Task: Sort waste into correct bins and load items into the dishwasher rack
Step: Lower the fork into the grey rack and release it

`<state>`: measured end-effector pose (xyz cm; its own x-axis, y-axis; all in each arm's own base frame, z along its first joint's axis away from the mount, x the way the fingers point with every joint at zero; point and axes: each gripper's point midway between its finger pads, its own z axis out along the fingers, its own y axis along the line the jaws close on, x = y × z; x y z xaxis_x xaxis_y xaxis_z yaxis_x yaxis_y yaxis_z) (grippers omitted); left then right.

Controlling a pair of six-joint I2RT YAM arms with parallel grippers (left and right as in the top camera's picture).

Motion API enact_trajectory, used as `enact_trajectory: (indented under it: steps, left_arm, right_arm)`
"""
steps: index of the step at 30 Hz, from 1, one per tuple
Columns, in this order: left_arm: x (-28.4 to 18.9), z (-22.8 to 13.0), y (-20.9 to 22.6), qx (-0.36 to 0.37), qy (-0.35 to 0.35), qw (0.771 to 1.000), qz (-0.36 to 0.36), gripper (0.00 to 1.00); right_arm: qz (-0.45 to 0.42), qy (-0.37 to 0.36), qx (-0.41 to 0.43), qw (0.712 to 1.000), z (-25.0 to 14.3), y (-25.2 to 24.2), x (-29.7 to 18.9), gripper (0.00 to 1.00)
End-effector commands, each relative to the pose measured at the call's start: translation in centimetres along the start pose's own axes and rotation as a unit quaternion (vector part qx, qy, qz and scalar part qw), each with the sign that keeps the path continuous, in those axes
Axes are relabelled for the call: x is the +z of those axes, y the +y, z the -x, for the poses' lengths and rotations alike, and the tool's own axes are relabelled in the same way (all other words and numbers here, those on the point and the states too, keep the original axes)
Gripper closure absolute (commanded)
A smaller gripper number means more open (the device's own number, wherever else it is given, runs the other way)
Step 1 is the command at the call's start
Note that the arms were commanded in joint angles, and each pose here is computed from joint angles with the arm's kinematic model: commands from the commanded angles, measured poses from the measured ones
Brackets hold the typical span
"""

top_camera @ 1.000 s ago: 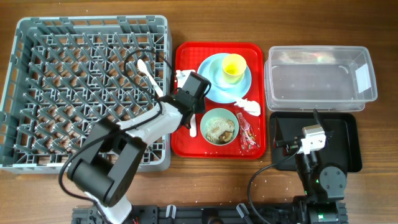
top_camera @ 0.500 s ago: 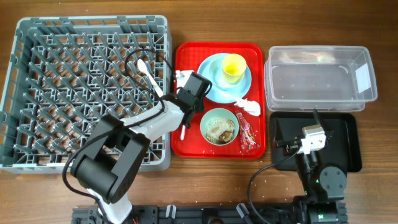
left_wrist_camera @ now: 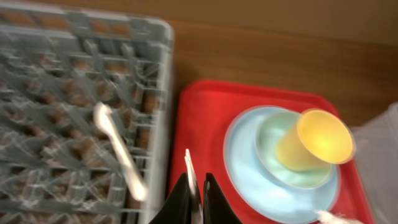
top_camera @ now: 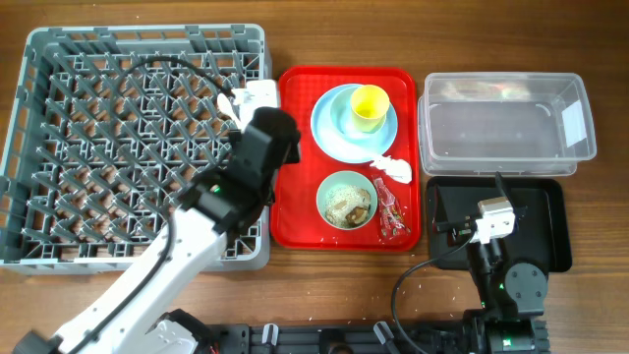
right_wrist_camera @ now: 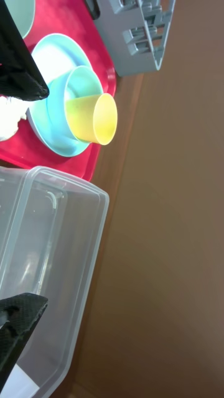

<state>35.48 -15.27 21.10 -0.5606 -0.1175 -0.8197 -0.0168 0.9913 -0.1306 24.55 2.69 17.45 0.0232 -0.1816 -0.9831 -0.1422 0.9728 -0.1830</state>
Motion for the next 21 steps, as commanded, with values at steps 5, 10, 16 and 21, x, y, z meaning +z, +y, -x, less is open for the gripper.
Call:
enact_trajectory:
  steps: [5,10,16,21]
  left_arm:
    - [2.2,-3.9,6.8,0.044,0.1,0.989,0.099,0.96]
    - [4.1,-6.8,6.2,0.048,0.157,0.983,0.08,0.96]
    - [4.2,-8.6,6.9,0.02,0.187,0.977,0.101,0.94]
    - [4.2,-8.1,7.3,0.023,0.174,0.978,0.116,0.61]
  right_arm:
    - [0.0,-0.003,0.0,1.0,0.1,0.0,0.0,0.0]
    - [0.0,-0.003,0.0,1.0,0.1,0.0,0.0,0.0]
    - [0.0,-0.003,0.0,1.0,0.1,0.0,0.0,0.0]
    - [0.0,-0.003,0.0,1.0,0.1,0.0,0.0,0.0]
